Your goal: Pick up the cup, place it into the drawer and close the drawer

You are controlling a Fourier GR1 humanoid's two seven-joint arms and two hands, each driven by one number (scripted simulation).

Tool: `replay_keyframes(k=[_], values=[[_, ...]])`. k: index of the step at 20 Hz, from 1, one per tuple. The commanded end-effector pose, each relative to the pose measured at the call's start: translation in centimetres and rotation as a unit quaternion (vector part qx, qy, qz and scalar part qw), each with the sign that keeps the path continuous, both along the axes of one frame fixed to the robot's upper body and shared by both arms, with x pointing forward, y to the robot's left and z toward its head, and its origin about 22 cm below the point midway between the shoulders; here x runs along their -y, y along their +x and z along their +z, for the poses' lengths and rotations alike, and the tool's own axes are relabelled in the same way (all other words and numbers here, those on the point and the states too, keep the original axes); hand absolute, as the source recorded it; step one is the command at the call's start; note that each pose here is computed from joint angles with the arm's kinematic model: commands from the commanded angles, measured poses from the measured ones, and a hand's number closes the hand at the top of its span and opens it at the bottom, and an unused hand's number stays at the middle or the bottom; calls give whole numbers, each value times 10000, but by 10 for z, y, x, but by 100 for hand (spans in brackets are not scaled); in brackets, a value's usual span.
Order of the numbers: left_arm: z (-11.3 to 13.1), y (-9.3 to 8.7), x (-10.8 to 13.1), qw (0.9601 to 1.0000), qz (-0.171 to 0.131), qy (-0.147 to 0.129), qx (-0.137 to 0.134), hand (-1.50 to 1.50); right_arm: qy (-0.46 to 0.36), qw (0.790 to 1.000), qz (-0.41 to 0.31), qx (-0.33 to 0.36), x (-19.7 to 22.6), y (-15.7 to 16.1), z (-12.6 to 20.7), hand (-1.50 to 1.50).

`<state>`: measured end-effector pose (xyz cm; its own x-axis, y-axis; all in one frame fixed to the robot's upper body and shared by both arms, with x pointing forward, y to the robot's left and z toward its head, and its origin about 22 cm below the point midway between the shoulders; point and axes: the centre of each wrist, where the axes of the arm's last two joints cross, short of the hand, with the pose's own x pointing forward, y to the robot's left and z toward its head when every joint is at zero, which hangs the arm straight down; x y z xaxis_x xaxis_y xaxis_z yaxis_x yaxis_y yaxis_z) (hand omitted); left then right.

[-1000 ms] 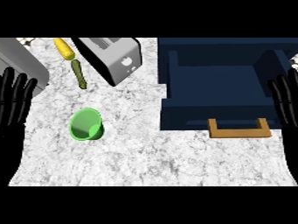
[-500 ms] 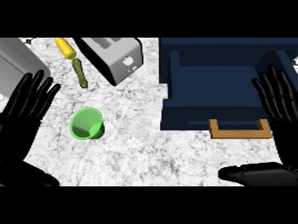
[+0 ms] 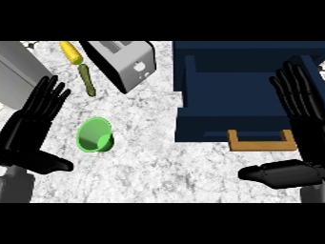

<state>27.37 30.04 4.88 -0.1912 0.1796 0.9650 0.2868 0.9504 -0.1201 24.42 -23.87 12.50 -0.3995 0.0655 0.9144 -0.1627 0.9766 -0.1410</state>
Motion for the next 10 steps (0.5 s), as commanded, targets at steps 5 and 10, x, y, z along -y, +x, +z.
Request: replay_keyframes(k=[5, 10], values=[[-57, 8, -18, 9987, 161, 290, -389, -150, -72, 9999, 64, 125, 3, 13, -6, -150], [-84, 8, -19, 9962, 416, 410, -647, -150, -58, 9997, -10, 234, 8, 10, 15, -150]])
